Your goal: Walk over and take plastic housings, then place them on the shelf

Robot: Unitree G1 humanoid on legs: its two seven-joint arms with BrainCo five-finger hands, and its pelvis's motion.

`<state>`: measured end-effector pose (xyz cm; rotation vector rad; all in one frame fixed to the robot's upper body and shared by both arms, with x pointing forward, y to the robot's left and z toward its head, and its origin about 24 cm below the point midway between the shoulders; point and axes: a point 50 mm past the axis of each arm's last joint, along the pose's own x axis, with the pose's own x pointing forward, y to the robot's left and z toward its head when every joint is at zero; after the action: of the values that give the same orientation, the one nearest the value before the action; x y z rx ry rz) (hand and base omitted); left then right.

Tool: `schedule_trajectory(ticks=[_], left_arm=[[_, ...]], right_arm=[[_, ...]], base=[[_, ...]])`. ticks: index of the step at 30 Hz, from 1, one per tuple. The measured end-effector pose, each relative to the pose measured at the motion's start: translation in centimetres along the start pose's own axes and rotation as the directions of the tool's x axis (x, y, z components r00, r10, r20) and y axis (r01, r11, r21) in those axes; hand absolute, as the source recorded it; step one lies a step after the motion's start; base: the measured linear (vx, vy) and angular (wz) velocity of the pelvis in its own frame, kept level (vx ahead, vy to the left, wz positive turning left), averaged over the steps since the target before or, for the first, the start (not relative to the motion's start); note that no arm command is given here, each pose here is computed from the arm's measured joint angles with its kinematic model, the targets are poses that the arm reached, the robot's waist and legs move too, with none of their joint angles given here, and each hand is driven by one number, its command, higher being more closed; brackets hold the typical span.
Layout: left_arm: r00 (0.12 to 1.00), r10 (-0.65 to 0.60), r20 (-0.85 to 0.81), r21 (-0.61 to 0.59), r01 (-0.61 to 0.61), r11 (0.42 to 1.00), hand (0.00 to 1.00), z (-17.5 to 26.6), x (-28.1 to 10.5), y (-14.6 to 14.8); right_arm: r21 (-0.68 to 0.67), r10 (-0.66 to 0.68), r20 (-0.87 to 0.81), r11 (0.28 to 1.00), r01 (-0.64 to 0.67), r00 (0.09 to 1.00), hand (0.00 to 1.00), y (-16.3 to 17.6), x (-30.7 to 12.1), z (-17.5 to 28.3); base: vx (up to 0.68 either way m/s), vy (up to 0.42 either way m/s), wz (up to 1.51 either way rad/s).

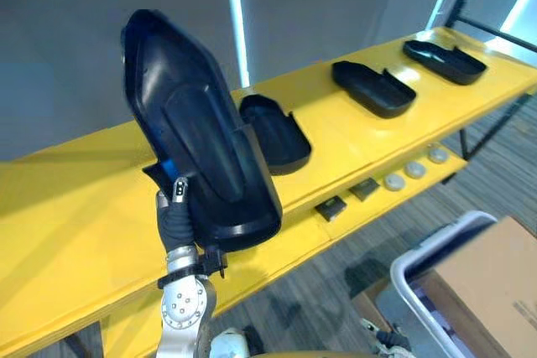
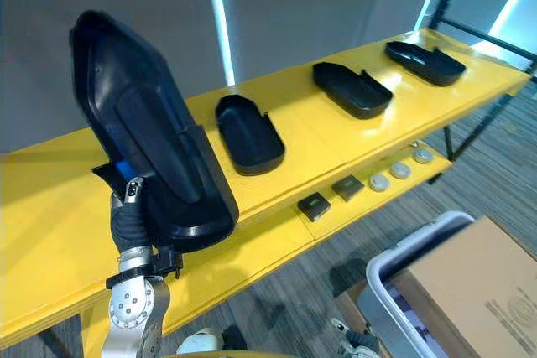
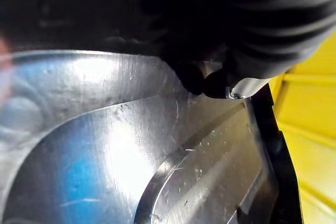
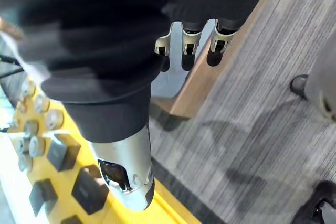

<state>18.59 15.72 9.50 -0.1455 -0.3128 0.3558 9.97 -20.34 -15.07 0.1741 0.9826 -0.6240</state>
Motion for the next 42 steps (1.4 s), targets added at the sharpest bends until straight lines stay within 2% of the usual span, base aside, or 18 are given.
schedule_trajectory(ticks=[11, 29, 32, 37, 42], left_arm=[[0.997, 0.005, -0.076, 0.049, -0.002, 0.999, 1.0, -1.7, -0.5, 0.6], [0.993, -0.001, -0.117, 0.035, 0.005, 0.999, 1.0, -2.3, -0.7, 0.2], [0.993, 0.016, -0.115, 0.032, -0.013, 0.999, 1.0, -2.3, -0.6, 0.2], [0.993, -0.041, -0.112, -0.007, 0.04, 0.999, 1.0, -2.4, -0.5, -1.4], [0.991, -0.026, -0.134, 0.071, 0.035, 0.997, 1.0, -3.6, 0.3, -0.4]], right_arm=[[-0.049, 0.023, -0.028, 0.998, -0.025, 0.999, 0.0, -0.3, -0.7, -1.7], [-0.045, 0.017, -0.022, 0.999, -0.018, 1.0, 0.0, -0.3, -0.8, -1.7], [-0.053, -0.008, -0.011, 0.999, 0.008, 1.0, 0.0, -0.7, -0.6, -1.3], [-0.078, -0.093, -0.045, 0.993, 0.09, 0.995, 0.0, -3.3, -0.2, -1.9], [-0.074, -0.044, -0.089, 0.997, 0.038, 0.995, 0.0, -1.3, -0.8, -3.2]], base=[[0.12, -0.001, 0.53], [0.07, -0.082, 0.24], [-0.07, 0.153, 0.18], [-0.08, 0.416, 0.32], [-0.12, 0.425, 0.07]])
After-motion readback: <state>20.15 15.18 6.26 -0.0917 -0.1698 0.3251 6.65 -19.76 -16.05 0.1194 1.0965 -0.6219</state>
